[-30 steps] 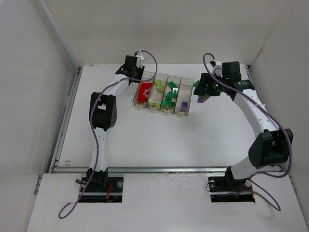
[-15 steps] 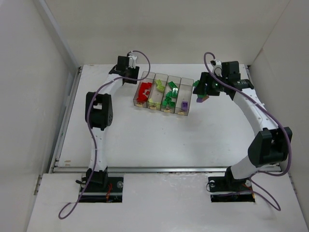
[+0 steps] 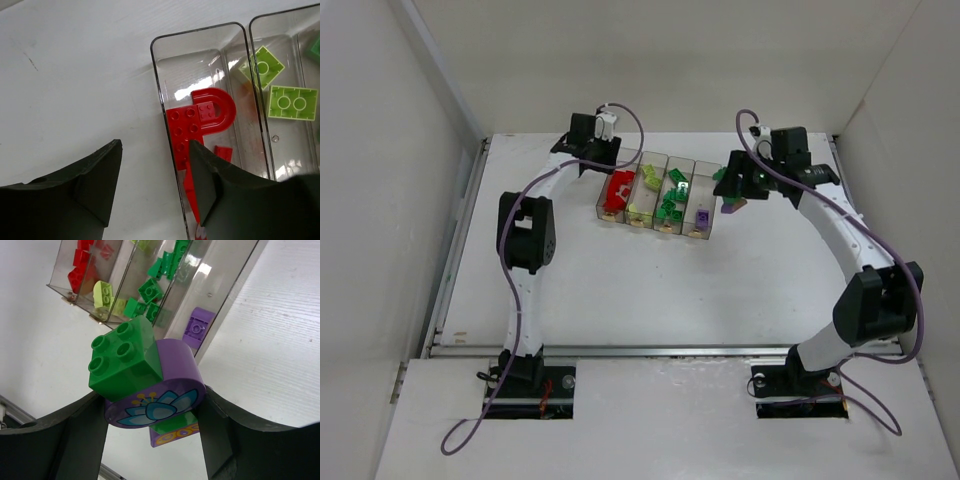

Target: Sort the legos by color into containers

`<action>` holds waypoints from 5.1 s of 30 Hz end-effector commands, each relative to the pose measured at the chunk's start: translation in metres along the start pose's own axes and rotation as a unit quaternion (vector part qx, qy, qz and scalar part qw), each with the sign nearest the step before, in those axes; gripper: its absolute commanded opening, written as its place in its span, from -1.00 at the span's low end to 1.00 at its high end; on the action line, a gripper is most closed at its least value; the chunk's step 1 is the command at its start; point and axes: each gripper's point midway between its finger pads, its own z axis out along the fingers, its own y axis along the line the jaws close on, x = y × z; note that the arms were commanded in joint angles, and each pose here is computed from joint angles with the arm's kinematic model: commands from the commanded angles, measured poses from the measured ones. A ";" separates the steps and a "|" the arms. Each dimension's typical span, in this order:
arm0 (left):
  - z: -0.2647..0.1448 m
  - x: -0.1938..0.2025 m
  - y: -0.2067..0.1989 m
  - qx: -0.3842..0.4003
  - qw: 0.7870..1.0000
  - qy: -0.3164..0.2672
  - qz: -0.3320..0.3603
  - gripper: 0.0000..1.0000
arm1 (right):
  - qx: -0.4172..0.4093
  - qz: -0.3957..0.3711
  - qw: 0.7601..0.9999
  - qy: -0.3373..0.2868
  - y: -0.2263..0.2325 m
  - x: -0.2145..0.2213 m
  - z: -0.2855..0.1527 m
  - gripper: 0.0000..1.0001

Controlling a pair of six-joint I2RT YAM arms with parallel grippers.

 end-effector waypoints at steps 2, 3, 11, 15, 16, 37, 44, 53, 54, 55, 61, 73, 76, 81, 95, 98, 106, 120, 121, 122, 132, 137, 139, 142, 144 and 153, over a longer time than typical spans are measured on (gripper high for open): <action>-0.002 -0.008 0.001 0.006 1.000 -0.013 0.012 -0.03 | -0.019 -0.019 0.998 -0.050 0.023 -0.029 -0.006 -1.00; 0.002 -0.004 -0.001 0.011 1.000 -0.010 0.011 -0.18 | -0.021 -0.021 0.999 -0.044 0.025 -0.024 -0.003 -1.00; 0.007 0.018 0.001 0.004 1.000 0.016 0.000 -0.86 | -0.030 -0.008 0.998 -0.060 0.036 -0.025 -0.007 -1.00; 0.004 0.033 -0.002 0.000 0.999 0.033 -0.030 -1.00 | -0.024 -0.013 0.997 -0.069 0.043 -0.021 -0.007 -1.00; 0.003 0.033 0.003 -0.004 0.999 0.033 -0.042 -1.00 | -0.023 -0.016 0.997 -0.068 0.045 -0.020 -0.006 -1.00; -0.034 -0.017 -0.008 -0.008 0.998 -0.033 -0.057 0.45 | -0.031 -0.032 0.997 -0.061 0.069 -0.011 0.006 -1.00; -0.047 -0.057 0.006 -0.086 0.994 -0.064 -0.005 1.00 | -0.027 -0.032 0.997 -0.063 0.068 -0.012 0.007 -1.00; -0.077 -0.122 0.013 -0.155 0.971 -0.142 0.113 1.00 | -0.035 -0.036 0.997 -0.055 0.068 -0.009 0.016 -1.00; -0.068 -0.109 0.005 -0.129 0.977 -0.122 0.118 1.00 | -0.035 -0.036 0.997 -0.055 0.068 -0.009 0.016 -1.00; -0.058 -0.094 -0.004 -0.099 0.982 -0.100 0.122 1.00 | -0.037 -0.037 0.997 -0.059 0.070 -0.013 0.014 -1.00; -0.026 -0.034 -0.026 -0.032 0.996 -0.028 0.083 0.76 | -0.036 -0.040 0.997 -0.058 0.073 -0.009 0.010 -1.00; 0.010 0.002 -0.025 -0.024 0.999 0.013 0.033 0.56 | -0.038 -0.045 0.997 -0.051 0.078 -0.002 0.013 -1.00; 0.017 0.013 -0.021 -0.036 0.999 0.025 0.027 0.19 | -0.040 -0.046 0.997 -0.056 0.080 -0.004 0.009 -1.00; 0.015 0.014 -0.022 -0.035 0.999 0.031 0.014 -0.48 | -0.038 -0.045 0.997 -0.052 0.078 -0.001 0.010 -1.00; -0.027 0.060 0.025 -0.110 0.980 0.084 -0.143 -1.00 | -0.040 -0.046 0.997 -0.056 0.078 0.001 0.010 -1.00; -0.034 0.064 0.022 -0.111 0.978 0.090 -0.154 -1.00 | -0.039 -0.050 0.996 -0.056 0.077 0.000 0.010 -1.00; -0.038 0.061 0.025 -0.119 0.975 0.104 -0.154 -1.00 | -0.086 -0.094 0.990 -0.053 0.096 0.005 0.007 -1.00; -0.057 0.025 0.025 -0.117 0.983 0.078 -0.117 0.21 | -0.185 -0.202 0.961 -0.043 0.128 0.016 -0.012 -1.00; -0.060 0.020 0.021 -0.114 0.985 0.073 -0.107 0.19 | -0.191 -0.202 0.960 -0.042 0.130 0.017 -0.012 -1.00; -0.067 0.008 0.024 -0.119 0.986 0.060 -0.098 0.19 | -0.191 -0.209 0.958 -0.043 0.129 0.017 -0.012 -1.00; -0.183 -0.103 -0.057 0.066 0.958 -0.128 0.247 0.31 | -0.203 -0.268 0.940 -0.057 0.134 0.012 -0.023 -1.00; -0.254 -0.091 -0.133 0.285 0.843 -0.178 0.421 0.35 | -0.199 -0.299 0.931 -0.057 0.137 0.016 -0.026 -1.00; -0.276 -0.092 -0.146 0.317 0.812 -0.198 0.448 0.44 | -0.198 -0.311 0.927 -0.063 0.140 0.013 -0.027 -1.00; -0.301 -0.084 -0.181 0.369 0.776 -0.215 0.464 0.59 | -0.202 -0.325 0.921 -0.072 0.147 0.011 -0.035 -1.00; -0.303 -0.067 -0.196 0.391 0.758 -0.207 0.480 0.62 | -0.209 -0.334 0.915 -0.090 0.155 0.008 -0.046 -1.00; -0.336 -0.057 -0.232 0.416 0.732 -0.225 0.491 0.64 | -0.235 -0.349 0.896 -0.144 0.170 0.001 -0.078 -1.00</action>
